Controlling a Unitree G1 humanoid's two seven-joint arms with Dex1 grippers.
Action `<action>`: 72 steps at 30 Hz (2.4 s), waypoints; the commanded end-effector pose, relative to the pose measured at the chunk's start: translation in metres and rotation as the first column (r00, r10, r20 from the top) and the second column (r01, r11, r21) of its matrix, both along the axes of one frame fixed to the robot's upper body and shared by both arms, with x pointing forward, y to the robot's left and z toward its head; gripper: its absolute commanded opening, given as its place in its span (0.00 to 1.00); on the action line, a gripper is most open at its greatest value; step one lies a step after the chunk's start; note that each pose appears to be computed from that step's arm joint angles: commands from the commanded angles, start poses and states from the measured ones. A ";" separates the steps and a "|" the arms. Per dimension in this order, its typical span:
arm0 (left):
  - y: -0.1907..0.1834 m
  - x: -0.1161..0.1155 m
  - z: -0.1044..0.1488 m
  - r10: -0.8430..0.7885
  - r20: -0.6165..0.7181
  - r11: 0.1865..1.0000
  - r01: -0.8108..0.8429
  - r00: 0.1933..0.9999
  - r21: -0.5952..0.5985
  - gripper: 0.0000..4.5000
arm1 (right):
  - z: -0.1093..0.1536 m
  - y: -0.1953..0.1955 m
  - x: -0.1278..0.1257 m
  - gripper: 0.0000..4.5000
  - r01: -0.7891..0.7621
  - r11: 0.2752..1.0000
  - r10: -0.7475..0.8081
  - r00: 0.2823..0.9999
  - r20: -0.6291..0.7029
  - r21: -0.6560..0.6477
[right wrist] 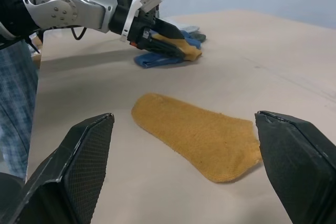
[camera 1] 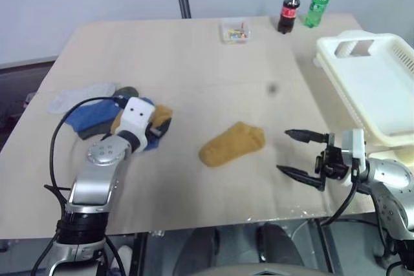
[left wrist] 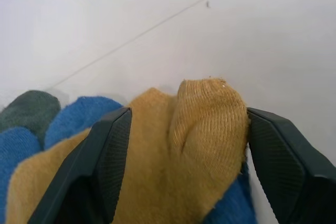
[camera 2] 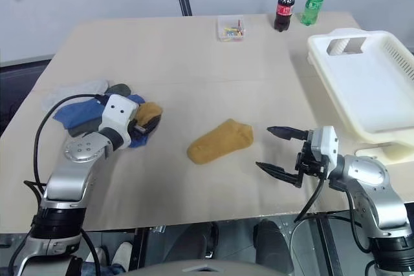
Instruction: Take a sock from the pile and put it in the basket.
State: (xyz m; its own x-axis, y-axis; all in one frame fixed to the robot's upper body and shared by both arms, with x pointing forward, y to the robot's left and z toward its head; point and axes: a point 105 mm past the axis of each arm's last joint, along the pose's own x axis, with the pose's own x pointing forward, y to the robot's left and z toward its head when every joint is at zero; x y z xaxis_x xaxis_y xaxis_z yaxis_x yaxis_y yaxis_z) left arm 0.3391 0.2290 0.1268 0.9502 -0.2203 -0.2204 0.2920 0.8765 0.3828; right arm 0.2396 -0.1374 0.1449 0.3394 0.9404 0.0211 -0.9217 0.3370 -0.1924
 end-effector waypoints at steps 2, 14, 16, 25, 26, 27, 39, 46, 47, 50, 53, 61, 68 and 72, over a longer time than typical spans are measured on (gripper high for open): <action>-0.005 0.002 0.007 -0.020 0.034 1.000 0.019 0.999 0.017 0.31 | 0.005 0.001 -0.003 1.00 -0.006 1.000 0.005 0.999 0.035 0.007; -0.045 0.011 0.064 -0.119 0.129 0.990 0.128 0.985 -0.064 0.01 | 0.004 0.002 -0.002 1.00 -0.003 1.000 0.003 0.999 0.036 0.009; -0.059 0.014 0.071 -0.170 0.104 0.983 0.175 0.980 -0.045 0.01 | 0.003 0.003 -0.001 1.00 -0.004 1.000 0.004 0.999 0.036 0.009; -0.149 0.032 0.037 -0.374 -0.035 0.921 0.367 0.927 -0.129 0.01 | 0.002 0.008 0.003 1.00 -0.014 1.000 0.014 0.999 0.045 0.013; -0.158 0.033 0.033 -0.386 -0.041 0.913 0.376 0.921 -0.161 0.01 | 0.002 0.008 0.003 1.00 -0.013 1.000 0.013 0.999 0.046 0.013; -0.168 0.035 0.029 -0.399 -0.041 0.905 0.386 0.916 -0.176 0.01 | 0.002 0.008 0.003 1.00 -0.012 1.000 0.011 0.999 0.048 0.012; -0.206 0.040 0.020 -0.365 0.071 0.889 0.370 0.928 -0.270 0.27 | 0.002 0.006 0.002 1.00 0.025 1.000 -0.026 0.999 0.048 0.018; -0.199 0.022 0.044 -0.441 0.148 0.830 0.465 0.885 -0.308 0.82 | 0.001 0.004 0.008 1.00 0.039 0.999 -0.039 0.998 0.044 0.000; -0.191 0.020 0.047 -0.436 0.147 0.829 0.460 0.888 -0.319 0.82 | 0.002 0.003 0.010 1.00 0.045 0.999 -0.045 0.998 0.047 -0.001; -0.172 0.016 0.051 -0.411 0.146 0.839 0.436 0.900 -0.326 0.82 | -0.001 0.000 0.024 1.00 0.126 0.991 -0.124 0.991 0.046 -0.044; -0.136 0.020 0.039 -0.338 0.106 0.872 0.354 0.935 -0.337 0.82 | -0.008 -0.004 0.046 1.00 0.238 0.962 -0.235 0.971 0.036 -0.131; -0.085 0.030 0.005 -0.226 -0.051 0.859 0.174 0.973 -0.481 0.82 | -0.010 0.005 0.109 1.00 0.426 0.887 -0.447 0.888 -0.103 -0.176; -0.092 0.038 -0.015 -0.246 -0.171 0.795 0.097 0.954 -0.599 0.82 | -0.012 0.030 0.134 1.00 0.448 0.878 -0.478 0.817 -0.321 -0.169; -0.097 0.042 -0.015 -0.258 -0.175 0.775 0.096 0.950 -0.625 0.82 | -0.020 0.042 0.140 1.00 0.464 0.873 -0.476 0.744 -0.469 -0.150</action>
State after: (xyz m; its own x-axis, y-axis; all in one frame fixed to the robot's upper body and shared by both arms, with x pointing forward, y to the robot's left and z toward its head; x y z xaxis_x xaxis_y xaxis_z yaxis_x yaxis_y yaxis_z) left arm 0.3808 0.1356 0.1139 0.8278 -0.5271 -0.1921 0.4674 0.8373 -0.2836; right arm 0.3761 -0.0946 0.1174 0.6864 0.6643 -0.2959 -0.6425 0.7446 0.1810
